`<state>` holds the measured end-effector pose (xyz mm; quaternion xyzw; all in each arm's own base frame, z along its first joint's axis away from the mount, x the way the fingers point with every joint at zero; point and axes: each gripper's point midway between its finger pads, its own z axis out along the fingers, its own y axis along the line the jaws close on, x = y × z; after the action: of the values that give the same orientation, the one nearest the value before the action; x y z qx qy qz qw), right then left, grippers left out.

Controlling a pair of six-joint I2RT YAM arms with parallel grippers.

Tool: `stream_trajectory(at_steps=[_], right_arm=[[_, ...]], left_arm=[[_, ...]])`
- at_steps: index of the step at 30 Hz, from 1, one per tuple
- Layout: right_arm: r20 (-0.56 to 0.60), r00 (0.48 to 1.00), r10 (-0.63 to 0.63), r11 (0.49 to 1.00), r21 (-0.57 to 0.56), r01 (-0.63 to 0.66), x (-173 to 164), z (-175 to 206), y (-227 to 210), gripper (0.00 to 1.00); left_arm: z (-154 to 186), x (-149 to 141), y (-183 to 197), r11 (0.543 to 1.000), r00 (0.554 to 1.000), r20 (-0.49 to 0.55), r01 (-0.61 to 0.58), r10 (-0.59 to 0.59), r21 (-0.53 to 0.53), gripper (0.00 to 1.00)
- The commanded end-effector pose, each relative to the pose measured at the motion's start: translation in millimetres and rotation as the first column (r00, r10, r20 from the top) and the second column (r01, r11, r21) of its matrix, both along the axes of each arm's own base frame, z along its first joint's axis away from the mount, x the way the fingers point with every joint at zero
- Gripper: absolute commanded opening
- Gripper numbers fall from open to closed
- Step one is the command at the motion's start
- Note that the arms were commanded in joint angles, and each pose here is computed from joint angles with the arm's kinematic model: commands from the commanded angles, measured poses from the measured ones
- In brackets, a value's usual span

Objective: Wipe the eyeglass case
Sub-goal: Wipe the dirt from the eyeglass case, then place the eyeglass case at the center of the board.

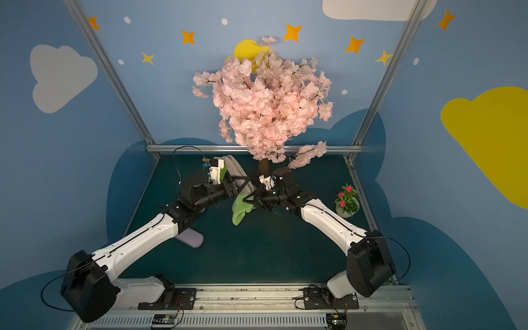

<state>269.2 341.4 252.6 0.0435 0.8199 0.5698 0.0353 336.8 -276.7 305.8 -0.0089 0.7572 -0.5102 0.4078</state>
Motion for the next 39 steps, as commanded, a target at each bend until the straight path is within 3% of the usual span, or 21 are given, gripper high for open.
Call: stream_trajectory(at_steps=[1, 4, 8, 11, 15, 18, 21, 23, 26, 29, 32, 36, 39], right_arm=[[0.105, 0.994, 0.0, 0.968, 0.248, -0.027, 7.6, 79.4, -3.1, 0.0], [0.143, 0.989, -0.037, 0.945, 0.327, -0.012, 15.6, 111.7, -26.5, 0.0], [0.215, 0.97, -0.112, 0.939, 0.342, 0.033, 23.2, 133.4, -62.9, 0.0], [0.246, 0.955, -0.165, 0.94, 0.333, 0.077, 29.3, 135.4, -88.1, 0.0], [0.219, 0.951, -0.216, 0.95, 0.274, 0.153, 35.5, 107.2, -120.4, 0.0], [0.234, 0.944, -0.233, 0.967, 0.156, 0.2, 31.6, 74.5, -138.9, 0.0], [0.255, 0.944, -0.21, 0.973, -0.045, 0.228, 20.6, 36.7, -153.3, 0.0], [0.263, 0.947, -0.182, 0.945, -0.218, 0.242, 13.1, 9.0, -165.6, 0.0], [0.245, 0.958, -0.149, 0.874, -0.421, 0.243, 5.5, -27.9, -184.8, 0.0], [0.235, 0.965, -0.113, 0.843, -0.491, 0.218, 0.4, -47.2, -189.2, 0.0], [0.216, 0.975, -0.051, 0.846, -0.509, 0.157, -4.0, -61.7, -180.0, 0.0], [0.153, 0.988, -0.032, 0.761, -0.637, 0.123, -5.1, -87.4, -193.7, 0.0], [0.146, 0.989, -0.02, 0.706, -0.698, 0.117, -2.5, -98.2, -205.5, 0.0]], left_arm=[[-8.1, -4.5, -4.4, 0.996, 0.997, 0.06, 0.054, -0.058, 0.068, 0.03], [-33.2, -8.6, -0.1, 0.981, 0.995, 0.039, 0.085, -0.093, 0.173, 0.03], [-65.2, -9.4, 22.5, 0.945, 0.997, -0.015, 0.079, -0.079, 0.318, 0.03], [-88.3, -9.4, 46.6, 0.89, 0.998, -0.044, 0.064, -0.05, 0.452, 0.03], [-118.9, -11.6, 75.7, 0.772, 0.996, -0.081, 0.08, -0.036, 0.63, 0.03], [-138.2, -19.1, 84.8, 0.692, 0.989, -0.126, 0.145, -0.078, 0.707, 0.03], [-154.1, -23.0, 91.6, 0.616, 0.981, -0.163, 0.195, -0.107, 0.763, 0.04], [-163.0, -22.0, 92.7, 0.568, 0.975, -0.181, 0.222, -0.129, 0.793, 0.04], [-180.6, -17.0, 85.3, 0.454, 0.957, -0.232, 0.286, -0.171, 0.844, 0.05], [-203.7, -13.4, 75.9, 0.364, 0.93, -0.308, 0.362, -0.198, 0.858, 0.05], [-226.9, -11.6, 69.1, 0.309, 0.899, -0.379, 0.433, -0.221, 0.847, 0.05], [-254.6, -21.4, 76.2, 0.208, 0.845, -0.493, 0.531, -0.209, 0.822, 0.05], [-261.1, -26.5, 66.1, 0.123, 0.828, -0.49, 0.535, -0.274, 0.836, 0.06]])
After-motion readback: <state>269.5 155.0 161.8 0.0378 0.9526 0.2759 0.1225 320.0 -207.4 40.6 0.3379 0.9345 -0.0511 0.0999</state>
